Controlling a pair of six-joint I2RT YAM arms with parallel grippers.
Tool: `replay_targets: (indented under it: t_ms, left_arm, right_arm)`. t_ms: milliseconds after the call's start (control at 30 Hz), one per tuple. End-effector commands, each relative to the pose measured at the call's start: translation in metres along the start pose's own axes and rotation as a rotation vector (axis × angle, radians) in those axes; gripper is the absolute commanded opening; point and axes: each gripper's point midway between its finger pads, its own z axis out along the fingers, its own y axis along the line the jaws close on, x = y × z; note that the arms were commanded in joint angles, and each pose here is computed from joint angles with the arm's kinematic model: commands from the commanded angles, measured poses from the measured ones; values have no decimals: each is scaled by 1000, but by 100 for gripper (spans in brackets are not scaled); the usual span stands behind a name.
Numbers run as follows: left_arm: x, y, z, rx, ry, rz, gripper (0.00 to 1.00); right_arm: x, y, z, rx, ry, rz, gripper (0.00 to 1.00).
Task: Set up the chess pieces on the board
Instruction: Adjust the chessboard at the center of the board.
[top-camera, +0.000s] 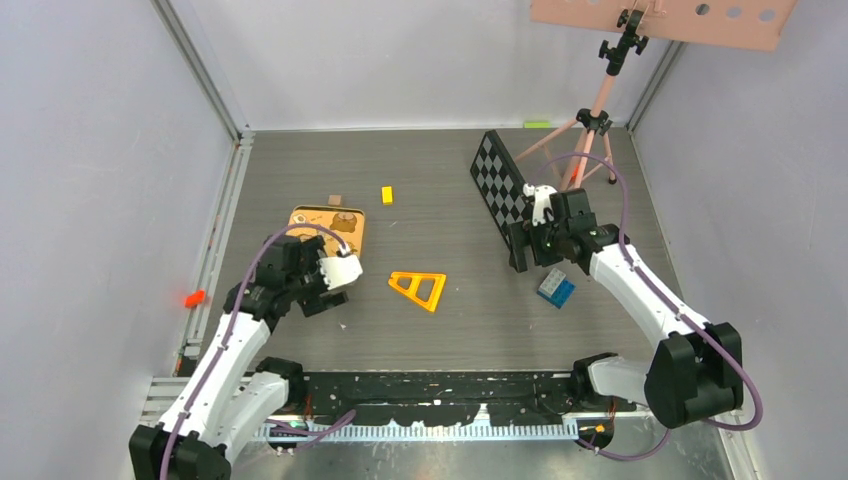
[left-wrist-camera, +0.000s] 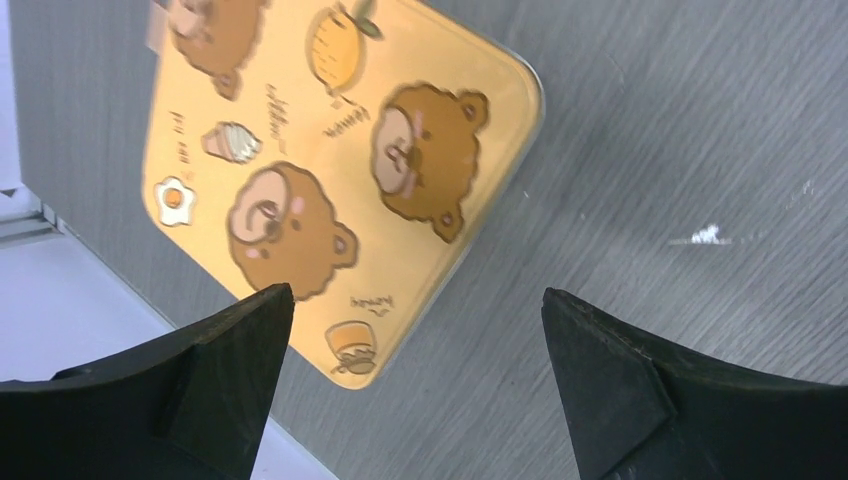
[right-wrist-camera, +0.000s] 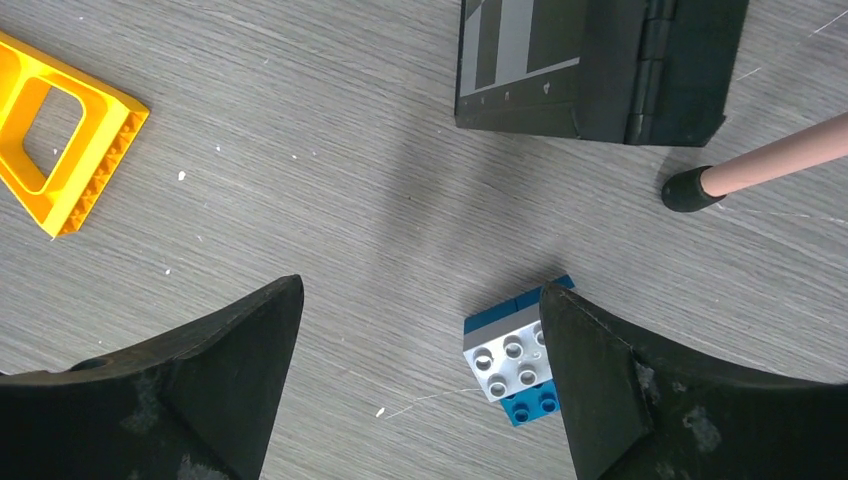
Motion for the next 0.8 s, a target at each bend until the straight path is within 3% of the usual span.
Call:
replay_targets:
  t_ms: [0,400,767]
  left_arm:
    - [-44,27,-15,-38,-138,-120,98]
    - [-85,50,-23,-34,-261,-268,98]
    - [-104,53,-18,-10,-320,-303,98]
  right_arm:
    - [-20,-3,6,24,-54,35,93]
    - [-41,-8,32,44,-227,156,86]
    - [-60,-18,53,78,-365,266,78]
